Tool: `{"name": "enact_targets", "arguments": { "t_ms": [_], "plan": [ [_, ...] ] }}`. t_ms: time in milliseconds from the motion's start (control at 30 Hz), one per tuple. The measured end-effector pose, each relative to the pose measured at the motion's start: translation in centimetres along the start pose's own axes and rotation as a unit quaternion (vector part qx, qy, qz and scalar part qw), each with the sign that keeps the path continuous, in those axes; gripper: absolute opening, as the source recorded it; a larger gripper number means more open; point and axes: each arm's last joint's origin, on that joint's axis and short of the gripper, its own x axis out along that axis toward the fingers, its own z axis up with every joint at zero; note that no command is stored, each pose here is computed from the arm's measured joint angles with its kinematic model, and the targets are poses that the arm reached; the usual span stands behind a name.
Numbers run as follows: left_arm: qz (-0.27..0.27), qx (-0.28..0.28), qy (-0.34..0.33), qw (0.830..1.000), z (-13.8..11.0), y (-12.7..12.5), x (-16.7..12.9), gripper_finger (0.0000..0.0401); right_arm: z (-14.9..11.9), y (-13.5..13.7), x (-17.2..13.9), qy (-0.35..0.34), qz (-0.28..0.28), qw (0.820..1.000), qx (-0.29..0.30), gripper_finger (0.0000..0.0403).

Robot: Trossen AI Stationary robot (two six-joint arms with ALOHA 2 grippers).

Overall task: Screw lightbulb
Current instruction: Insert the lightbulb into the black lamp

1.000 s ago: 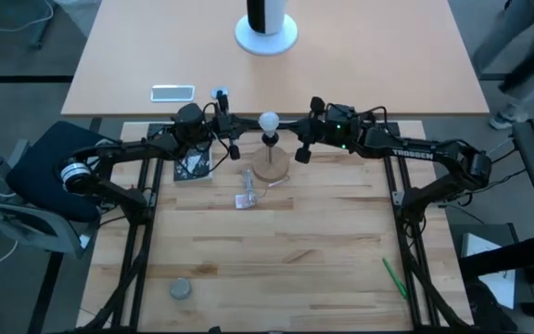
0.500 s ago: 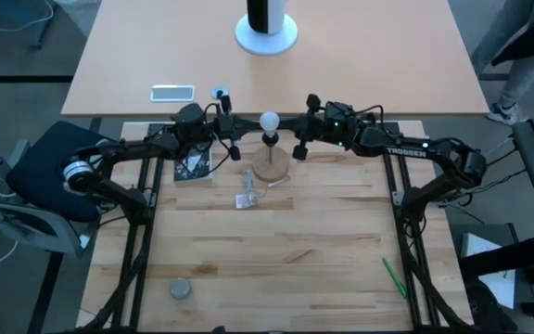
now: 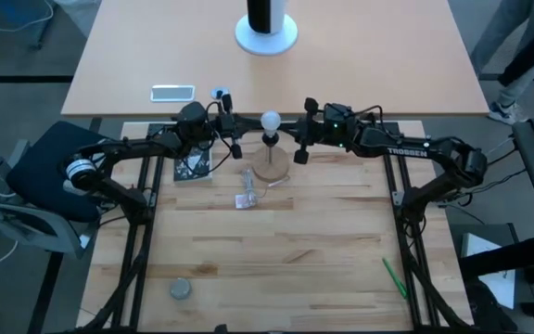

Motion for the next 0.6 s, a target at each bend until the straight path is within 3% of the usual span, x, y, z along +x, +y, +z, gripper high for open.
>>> {"name": "enact_targets", "arguments": {
  "t_ms": [267, 433, 600],
  "plan": [
    [-0.015, -0.004, 0.012, 1.000, 0.3, -0.2, -0.4, 0.0000, 0.2, 0.3, -0.4, 0.018, 0.002, 1.000, 0.000, 0.0002],
    [-0.013, -0.003, 0.013, 1.000, 0.7, -0.1, -0.7, 0.0000, 0.1, -0.1, -0.8, 0.051, -0.051, 0.997, 0.001, 0.0002],
    [0.036, 0.004, 0.024, 0.999, 0.9, 0.2, -0.7, 0.0000, -0.3, -1.0, -0.7, 0.053, -0.082, 0.995, 0.000, 0.0002]
  ]
}}
